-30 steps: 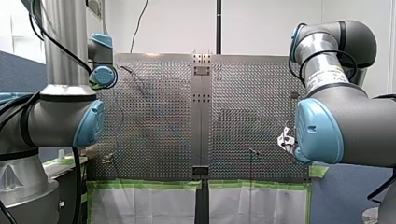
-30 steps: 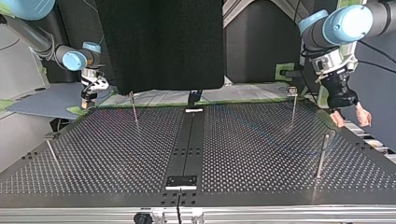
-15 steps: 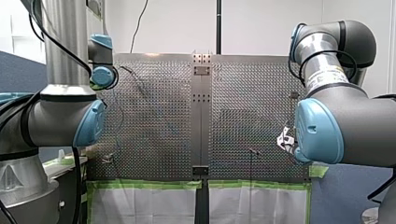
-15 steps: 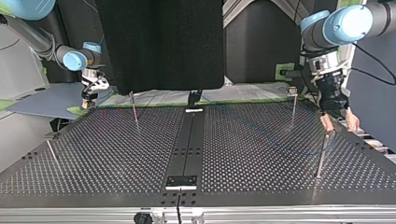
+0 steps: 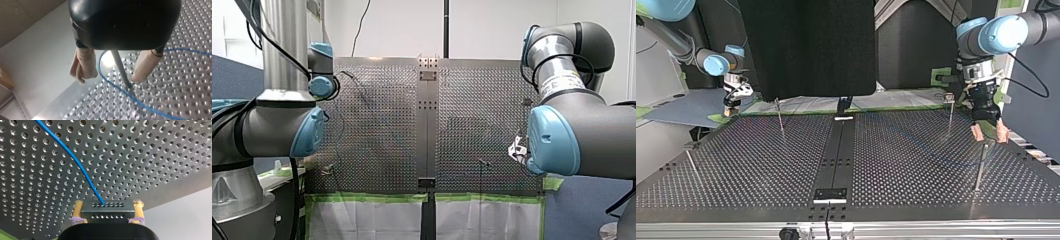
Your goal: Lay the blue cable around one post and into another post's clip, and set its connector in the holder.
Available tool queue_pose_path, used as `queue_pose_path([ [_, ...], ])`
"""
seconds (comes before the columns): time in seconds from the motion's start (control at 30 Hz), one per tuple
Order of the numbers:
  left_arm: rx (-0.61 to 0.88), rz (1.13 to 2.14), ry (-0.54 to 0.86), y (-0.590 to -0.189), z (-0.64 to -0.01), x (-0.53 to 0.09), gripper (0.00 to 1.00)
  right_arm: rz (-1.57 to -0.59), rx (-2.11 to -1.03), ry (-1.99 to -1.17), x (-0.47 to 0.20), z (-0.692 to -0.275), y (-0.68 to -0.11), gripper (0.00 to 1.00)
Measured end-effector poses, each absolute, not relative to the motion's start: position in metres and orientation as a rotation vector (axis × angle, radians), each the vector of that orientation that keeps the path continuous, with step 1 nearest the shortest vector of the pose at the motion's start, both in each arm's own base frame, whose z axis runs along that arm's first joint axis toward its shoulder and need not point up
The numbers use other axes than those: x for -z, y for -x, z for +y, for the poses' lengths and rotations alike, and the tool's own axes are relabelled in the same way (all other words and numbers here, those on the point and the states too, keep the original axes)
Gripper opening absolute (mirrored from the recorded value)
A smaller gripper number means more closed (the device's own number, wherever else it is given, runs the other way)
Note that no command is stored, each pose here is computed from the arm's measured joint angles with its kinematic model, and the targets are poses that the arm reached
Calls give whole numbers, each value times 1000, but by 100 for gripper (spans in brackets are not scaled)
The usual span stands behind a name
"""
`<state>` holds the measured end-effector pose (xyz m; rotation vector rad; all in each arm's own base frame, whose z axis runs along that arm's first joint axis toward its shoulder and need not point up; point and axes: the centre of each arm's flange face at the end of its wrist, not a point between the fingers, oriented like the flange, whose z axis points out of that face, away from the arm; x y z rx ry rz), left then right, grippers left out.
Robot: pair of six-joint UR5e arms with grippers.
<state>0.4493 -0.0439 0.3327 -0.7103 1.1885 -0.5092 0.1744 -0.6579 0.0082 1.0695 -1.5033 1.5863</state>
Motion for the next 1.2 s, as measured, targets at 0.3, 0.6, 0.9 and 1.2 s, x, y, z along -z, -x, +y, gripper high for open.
queue_pose_path([
  [0.3,514,1100,717,-464,-35,-346,100,-1500,-1589,-1069,-9,-658,-175,0],
  [0.6,524,1098,711,-482,-32,-347,100,-1499,-1590,-1068,-9,-658,-175,0],
  [0.9,518,1079,721,-501,-25,-353,100,-1500,-1589,-1068,-9,-658,-175,0],
  [1.2,522,1063,717,-521,-22,-369,100,-1502,-1589,-1071,-8,-658,-176,0],
])
